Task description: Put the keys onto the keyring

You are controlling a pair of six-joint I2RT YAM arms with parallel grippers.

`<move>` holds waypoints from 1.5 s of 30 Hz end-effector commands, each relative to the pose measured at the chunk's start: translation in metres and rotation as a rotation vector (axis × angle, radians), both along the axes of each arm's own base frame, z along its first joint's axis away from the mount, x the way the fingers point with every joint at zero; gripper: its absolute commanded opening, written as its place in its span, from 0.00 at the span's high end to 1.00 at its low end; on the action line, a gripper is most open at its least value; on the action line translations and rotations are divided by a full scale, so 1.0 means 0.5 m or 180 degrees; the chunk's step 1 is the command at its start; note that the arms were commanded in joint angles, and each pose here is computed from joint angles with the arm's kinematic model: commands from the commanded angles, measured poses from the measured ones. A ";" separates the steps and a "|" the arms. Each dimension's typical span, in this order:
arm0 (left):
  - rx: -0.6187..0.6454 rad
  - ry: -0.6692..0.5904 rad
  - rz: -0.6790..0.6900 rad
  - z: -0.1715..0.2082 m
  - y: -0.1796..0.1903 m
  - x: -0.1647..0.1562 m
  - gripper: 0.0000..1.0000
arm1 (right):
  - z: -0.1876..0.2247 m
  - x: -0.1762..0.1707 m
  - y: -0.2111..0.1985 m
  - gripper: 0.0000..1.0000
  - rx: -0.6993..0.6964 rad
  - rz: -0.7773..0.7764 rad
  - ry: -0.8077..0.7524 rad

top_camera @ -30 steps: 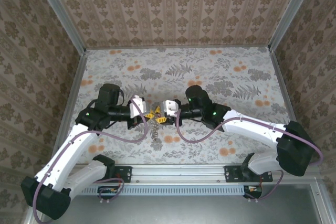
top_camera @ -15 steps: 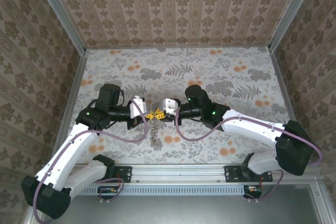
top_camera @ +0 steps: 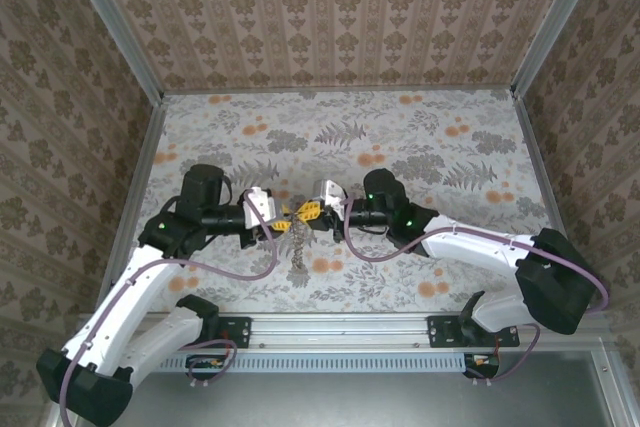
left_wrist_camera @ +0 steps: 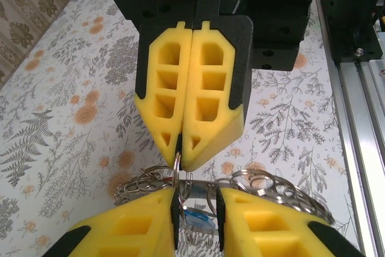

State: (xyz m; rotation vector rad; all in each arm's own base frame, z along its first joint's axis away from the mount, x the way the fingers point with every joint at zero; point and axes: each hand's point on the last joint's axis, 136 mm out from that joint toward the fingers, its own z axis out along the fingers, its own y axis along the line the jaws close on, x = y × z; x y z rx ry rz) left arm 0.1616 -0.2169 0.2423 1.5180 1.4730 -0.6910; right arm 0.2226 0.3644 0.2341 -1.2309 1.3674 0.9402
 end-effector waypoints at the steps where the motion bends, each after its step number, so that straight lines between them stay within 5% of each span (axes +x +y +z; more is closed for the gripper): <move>1: 0.0006 -0.0104 -0.0022 0.002 0.003 -0.003 0.75 | 0.071 -0.006 -0.007 1.00 0.0386 0.0060 -0.0211; 25: 0.0123 -0.0586 0.0144 0.019 0.006 0.036 0.75 | 0.080 -0.030 -0.006 1.00 0.0383 0.0279 -0.0282; 28: 0.0079 -0.0540 0.0005 0.016 -0.005 0.020 0.78 | 0.086 -0.029 -0.005 1.00 0.0410 0.0278 -0.0304; 33: 0.0100 -0.0576 -0.0073 0.010 -0.008 0.013 1.00 | 0.096 -0.020 -0.007 1.00 0.0507 0.0190 -0.0281; 45: 0.0423 -0.0566 -0.0014 -0.057 0.006 0.009 1.00 | 0.145 0.017 -0.027 1.00 0.1102 -0.0161 -0.0066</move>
